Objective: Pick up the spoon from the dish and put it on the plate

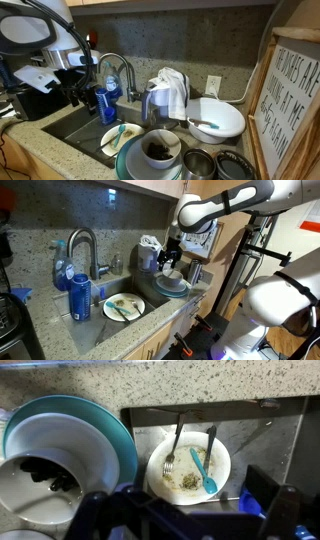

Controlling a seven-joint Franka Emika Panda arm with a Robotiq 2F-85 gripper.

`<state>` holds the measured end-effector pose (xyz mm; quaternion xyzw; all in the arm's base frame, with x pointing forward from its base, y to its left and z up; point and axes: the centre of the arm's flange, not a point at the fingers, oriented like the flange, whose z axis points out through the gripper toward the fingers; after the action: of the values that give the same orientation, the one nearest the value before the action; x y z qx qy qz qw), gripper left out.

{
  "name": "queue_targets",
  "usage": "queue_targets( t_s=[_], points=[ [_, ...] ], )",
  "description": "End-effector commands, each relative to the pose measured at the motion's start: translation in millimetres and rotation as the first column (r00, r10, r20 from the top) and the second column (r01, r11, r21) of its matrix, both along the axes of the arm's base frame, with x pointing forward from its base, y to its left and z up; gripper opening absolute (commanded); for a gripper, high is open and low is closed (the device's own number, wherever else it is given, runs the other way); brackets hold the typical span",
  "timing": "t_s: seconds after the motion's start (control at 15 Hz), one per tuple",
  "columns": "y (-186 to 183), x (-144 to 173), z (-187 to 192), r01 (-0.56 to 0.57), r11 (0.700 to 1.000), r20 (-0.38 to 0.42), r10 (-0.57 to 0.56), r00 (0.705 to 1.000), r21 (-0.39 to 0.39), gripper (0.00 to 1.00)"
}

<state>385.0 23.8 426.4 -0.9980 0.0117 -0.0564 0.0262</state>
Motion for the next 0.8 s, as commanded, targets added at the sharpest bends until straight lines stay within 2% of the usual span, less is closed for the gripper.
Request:
queue_targets(
  t_s=[0.0,0.6,0.73],
  points=[
    [0,0,0,0.000,1.000,0.000,0.000,1.000,0.000,1.00],
    [0,0,0,0.000,1.000,0.000,0.000,1.000,0.000,1.00],
    [-13,4,-6,0.026,1.000,-0.009,-0.026,1.000,0.006,1.00]
  ],
)
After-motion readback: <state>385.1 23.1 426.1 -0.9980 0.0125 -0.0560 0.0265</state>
